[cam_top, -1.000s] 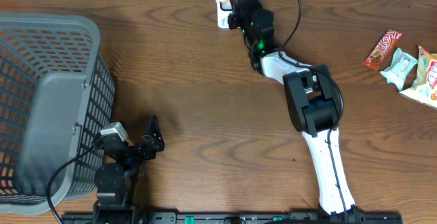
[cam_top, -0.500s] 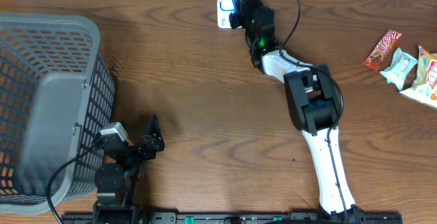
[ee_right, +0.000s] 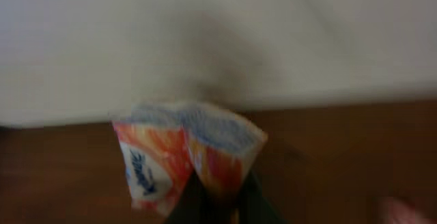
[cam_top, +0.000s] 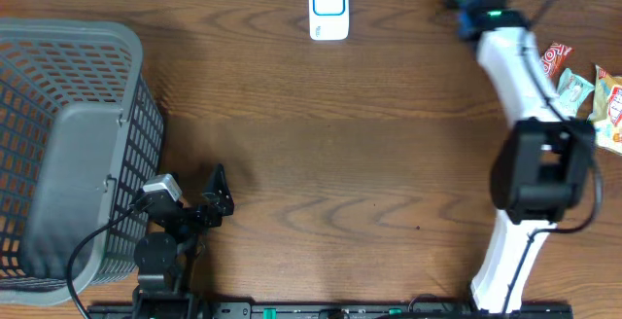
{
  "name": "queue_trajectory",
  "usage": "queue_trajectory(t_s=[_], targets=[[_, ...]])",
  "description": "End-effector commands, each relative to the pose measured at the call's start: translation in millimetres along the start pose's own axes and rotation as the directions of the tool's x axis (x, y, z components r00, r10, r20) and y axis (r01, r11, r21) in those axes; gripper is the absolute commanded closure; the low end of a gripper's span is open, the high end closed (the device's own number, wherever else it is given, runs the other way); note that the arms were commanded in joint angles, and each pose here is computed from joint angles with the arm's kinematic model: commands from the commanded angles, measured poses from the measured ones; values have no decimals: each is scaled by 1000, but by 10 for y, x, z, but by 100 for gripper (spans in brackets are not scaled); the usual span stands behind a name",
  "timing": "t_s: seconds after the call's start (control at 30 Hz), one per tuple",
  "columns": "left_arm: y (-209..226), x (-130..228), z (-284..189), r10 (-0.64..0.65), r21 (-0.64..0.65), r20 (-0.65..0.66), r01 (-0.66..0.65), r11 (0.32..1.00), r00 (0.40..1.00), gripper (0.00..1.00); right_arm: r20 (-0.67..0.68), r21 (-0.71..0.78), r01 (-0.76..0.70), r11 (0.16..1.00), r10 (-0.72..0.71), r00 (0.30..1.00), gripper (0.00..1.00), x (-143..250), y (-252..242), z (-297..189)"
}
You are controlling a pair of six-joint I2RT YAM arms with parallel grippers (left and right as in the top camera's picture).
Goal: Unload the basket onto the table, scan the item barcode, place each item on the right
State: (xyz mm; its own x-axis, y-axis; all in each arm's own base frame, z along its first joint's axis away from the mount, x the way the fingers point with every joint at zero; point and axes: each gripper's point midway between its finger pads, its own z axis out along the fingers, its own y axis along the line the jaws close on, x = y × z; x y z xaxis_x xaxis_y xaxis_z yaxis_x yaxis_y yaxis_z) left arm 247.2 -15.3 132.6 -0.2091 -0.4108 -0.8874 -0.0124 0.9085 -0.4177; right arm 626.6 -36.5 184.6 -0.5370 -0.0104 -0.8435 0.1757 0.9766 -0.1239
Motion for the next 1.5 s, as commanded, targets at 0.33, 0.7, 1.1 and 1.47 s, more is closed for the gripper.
queue_trajectory(t_s=[0.33, 0.7, 1.1, 1.47], targets=[[62, 149, 12, -13, -16, -46, 12, 1000, 999, 2, -438, 327, 24, 945, 129, 890, 85, 1671, -1706, 358], [62, 149, 12, -13, -16, -46, 12, 1000, 999, 2, -283, 291, -62, 955, 147, 948, 1, 541, -1823, -733], [62, 149, 12, -13, -16, -46, 12, 1000, 999, 2, 10, 44, -147, 988, 146, 989, 1, -477, -1466, -3077], [62, 149, 12, -13, -16, -46, 12, 1000, 999, 2, 304, 48, -152, 987, 131, 944, 1, -761, -1474, -4456]])
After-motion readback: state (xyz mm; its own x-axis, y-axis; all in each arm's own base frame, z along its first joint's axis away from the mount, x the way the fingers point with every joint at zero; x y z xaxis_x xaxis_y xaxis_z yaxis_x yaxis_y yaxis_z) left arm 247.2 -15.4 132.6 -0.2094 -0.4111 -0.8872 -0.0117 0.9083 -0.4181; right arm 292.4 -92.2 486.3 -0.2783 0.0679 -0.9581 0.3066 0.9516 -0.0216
